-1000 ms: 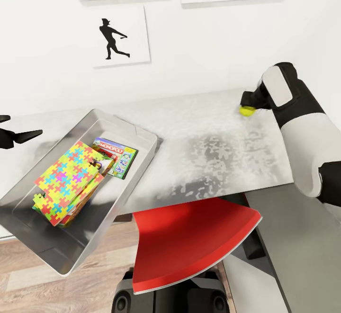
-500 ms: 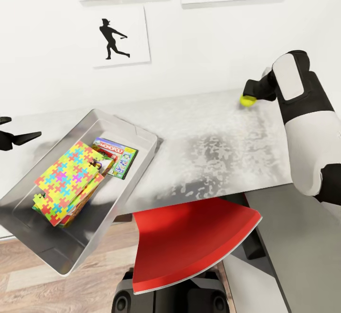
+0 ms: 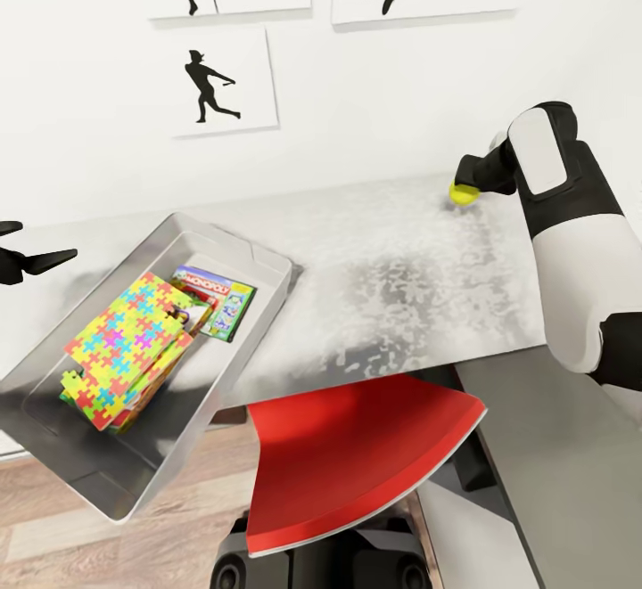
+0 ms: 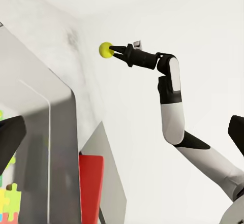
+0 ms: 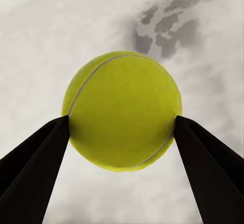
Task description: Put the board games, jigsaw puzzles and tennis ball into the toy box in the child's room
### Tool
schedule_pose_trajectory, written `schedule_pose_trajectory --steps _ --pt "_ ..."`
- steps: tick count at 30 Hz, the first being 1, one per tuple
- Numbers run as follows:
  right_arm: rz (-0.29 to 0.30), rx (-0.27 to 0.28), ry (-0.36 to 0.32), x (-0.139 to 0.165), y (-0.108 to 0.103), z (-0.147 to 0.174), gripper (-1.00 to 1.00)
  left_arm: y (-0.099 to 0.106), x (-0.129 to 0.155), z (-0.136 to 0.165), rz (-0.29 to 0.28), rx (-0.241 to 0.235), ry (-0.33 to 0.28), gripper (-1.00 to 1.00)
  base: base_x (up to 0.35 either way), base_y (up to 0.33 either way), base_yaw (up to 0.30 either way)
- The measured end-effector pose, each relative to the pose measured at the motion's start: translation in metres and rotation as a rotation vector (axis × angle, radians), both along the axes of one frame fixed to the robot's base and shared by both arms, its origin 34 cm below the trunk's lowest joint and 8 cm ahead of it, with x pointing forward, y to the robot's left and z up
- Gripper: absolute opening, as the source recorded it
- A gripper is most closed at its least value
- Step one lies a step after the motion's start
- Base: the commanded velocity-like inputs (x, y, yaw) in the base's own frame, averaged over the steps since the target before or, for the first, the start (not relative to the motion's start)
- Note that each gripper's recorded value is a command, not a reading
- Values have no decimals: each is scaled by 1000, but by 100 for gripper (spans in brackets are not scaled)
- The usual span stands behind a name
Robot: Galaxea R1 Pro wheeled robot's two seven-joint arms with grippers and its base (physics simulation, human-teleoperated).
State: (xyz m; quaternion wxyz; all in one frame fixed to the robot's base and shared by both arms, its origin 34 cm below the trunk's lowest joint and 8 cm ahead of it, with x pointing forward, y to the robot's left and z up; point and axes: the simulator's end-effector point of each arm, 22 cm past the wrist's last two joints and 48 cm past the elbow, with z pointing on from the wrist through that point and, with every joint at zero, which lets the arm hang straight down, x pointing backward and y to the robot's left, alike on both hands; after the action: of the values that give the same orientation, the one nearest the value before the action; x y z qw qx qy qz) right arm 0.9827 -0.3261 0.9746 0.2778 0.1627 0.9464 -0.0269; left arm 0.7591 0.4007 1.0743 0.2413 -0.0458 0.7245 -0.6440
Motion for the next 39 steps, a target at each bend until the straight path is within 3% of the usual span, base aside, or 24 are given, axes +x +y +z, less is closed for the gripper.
schedule_pose_trajectory --steps 20,39 --pt "5 -1 -31 1 3 28 -100 2 -2 19 6 4 -27 100 -17 1 -1" --pt "10 -3 -61 1 7 54 -100 9 -7 38 11 32 -52 100 0 99 0"
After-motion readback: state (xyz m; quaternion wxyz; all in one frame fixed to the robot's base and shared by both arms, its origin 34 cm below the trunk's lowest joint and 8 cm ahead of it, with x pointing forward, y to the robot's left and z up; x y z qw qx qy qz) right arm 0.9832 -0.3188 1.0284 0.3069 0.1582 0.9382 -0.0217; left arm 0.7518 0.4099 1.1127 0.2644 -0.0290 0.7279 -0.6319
